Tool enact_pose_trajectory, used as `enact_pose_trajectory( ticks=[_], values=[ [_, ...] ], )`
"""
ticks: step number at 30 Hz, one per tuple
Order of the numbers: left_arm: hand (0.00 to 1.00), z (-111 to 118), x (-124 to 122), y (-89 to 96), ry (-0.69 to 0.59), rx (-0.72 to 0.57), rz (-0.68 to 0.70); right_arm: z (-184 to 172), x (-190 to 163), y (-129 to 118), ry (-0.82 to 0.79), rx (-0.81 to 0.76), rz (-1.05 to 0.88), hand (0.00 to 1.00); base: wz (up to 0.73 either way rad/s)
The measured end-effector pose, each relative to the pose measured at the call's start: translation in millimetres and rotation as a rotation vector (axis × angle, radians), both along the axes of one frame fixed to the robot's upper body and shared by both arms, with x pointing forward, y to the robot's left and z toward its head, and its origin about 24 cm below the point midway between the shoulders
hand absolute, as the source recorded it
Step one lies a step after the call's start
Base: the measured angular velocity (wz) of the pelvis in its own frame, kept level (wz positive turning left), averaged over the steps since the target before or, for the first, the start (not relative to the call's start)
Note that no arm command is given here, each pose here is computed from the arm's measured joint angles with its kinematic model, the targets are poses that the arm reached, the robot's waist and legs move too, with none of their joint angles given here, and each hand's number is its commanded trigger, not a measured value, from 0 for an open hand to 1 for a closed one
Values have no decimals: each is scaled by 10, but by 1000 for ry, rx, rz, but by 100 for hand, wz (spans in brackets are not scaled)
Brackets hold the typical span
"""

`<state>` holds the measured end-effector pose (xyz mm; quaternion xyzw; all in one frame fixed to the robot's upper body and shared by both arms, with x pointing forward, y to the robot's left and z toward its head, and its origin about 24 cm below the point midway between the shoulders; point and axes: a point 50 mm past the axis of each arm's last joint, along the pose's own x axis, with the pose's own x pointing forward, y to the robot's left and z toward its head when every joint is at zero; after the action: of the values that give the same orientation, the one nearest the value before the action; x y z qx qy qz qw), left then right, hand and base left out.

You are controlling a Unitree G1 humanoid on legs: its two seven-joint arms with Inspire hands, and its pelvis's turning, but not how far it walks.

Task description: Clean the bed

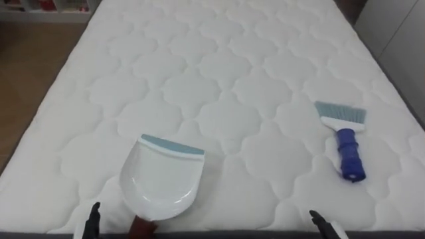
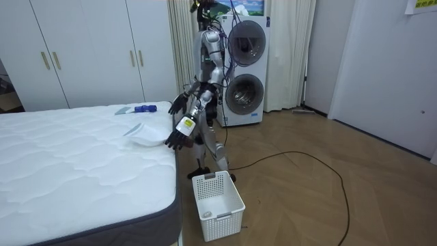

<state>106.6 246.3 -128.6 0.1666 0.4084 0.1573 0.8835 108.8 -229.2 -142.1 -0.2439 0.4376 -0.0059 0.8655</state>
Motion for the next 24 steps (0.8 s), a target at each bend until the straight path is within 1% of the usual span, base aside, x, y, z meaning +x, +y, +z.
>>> enact_pose_trajectory(
  ticks=[2,5,10,11,12,14,17,18,20,21,23,24],
  values=[
    [0,-46,-125,76,42,20,56,-12,-42,-12,11,-1,-12,0,0],
    [0,-63,-269,162,64,60,131,-32,-127,-76,32,-7,-59,0,0],
    [0,-50,-405,299,79,146,248,-73,-262,-148,65,-15,-157,0,0],
    [0,-60,-493,330,97,164,275,-80,-286,-163,73,-14,-175,0,0],
    [0,-67,-527,340,107,169,285,-86,-308,-177,79,-13,-192,0,0],
    [0,-105,-700,355,171,187,304,-107,-410,-235,107,-20,-255,0,0],
    [0,-124,-886,360,232,197,308,-142,-542,-267,169,-25,-296,0,1],
    [0,-132,-910,359,246,196,311,-148,-566,-272,182,-26,-302,0,4],
    [0,-170,-1092,350,336,189,308,-167,-622,-285,230,-34,-307,0,0],
    [0,-180,-1124,343,356,182,305,-173,-649,-289,246,-38,-303,0,0],
    [0,-215,-1260,306,441,144,276,-198,-751,-287,318,-45,-284,0,0],
    [0,-222,-1290,298,461,133,270,-205,-779,-285,338,-46,-278,0,0]
  ],
)
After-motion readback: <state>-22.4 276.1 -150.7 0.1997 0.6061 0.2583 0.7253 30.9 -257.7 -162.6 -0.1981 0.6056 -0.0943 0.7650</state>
